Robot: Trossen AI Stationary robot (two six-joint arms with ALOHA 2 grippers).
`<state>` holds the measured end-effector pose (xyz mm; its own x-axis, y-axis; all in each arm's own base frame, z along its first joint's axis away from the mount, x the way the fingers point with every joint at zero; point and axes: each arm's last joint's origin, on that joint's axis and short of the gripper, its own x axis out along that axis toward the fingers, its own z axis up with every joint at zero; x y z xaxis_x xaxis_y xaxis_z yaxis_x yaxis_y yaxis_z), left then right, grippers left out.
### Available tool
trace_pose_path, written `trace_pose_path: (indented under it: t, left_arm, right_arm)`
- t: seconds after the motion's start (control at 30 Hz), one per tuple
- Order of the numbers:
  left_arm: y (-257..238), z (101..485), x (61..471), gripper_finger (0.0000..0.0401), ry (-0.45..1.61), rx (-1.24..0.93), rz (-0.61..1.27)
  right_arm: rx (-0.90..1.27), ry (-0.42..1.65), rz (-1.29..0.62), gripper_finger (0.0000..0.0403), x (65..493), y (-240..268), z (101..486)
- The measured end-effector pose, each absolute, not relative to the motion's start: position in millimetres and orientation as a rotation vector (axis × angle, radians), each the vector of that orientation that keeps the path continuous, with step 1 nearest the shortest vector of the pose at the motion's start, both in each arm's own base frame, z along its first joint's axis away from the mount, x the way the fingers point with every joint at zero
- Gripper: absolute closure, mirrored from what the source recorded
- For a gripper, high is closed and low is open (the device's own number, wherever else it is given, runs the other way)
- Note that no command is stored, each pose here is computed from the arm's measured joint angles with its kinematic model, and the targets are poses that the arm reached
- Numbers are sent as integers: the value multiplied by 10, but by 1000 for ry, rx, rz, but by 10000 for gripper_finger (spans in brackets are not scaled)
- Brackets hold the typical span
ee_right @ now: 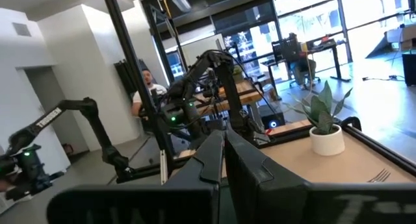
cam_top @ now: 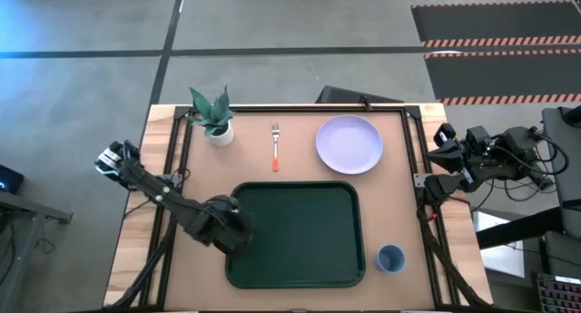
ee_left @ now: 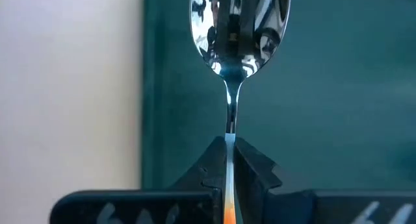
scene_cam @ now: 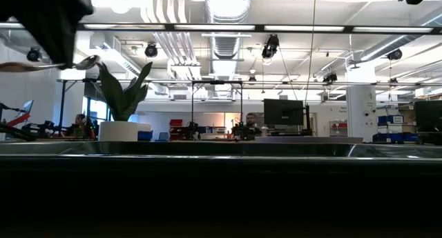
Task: Pick and place plate/cup/fork/spoon on tray
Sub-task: Put the orange spoon on the left of the dark green tray
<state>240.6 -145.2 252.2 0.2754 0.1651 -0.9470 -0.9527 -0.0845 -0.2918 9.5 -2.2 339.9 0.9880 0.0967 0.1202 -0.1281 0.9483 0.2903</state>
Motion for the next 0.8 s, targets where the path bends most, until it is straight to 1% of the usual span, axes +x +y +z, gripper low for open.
trace_pose_path:
  t: [0.13,0.33,0.57,0.8]
  left_arm:
    - [-1446,2522,2684,401,835,-1277,1133]
    - [-1404,2321,2985,401,855,-1236,1196]
    - [-1464,2112,3004,401,1122,-1297,1291]
    - [-1487,2084,3014,401,1124,-1309,1293]
  right_arm:
    - [300,-105,114,394,95,-22,3398]
    - [300,-103,115,394,95,-22,3397]
    - [297,-82,155,394,95,-9,3381]
    - [291,-62,165,394,97,-5,3363]
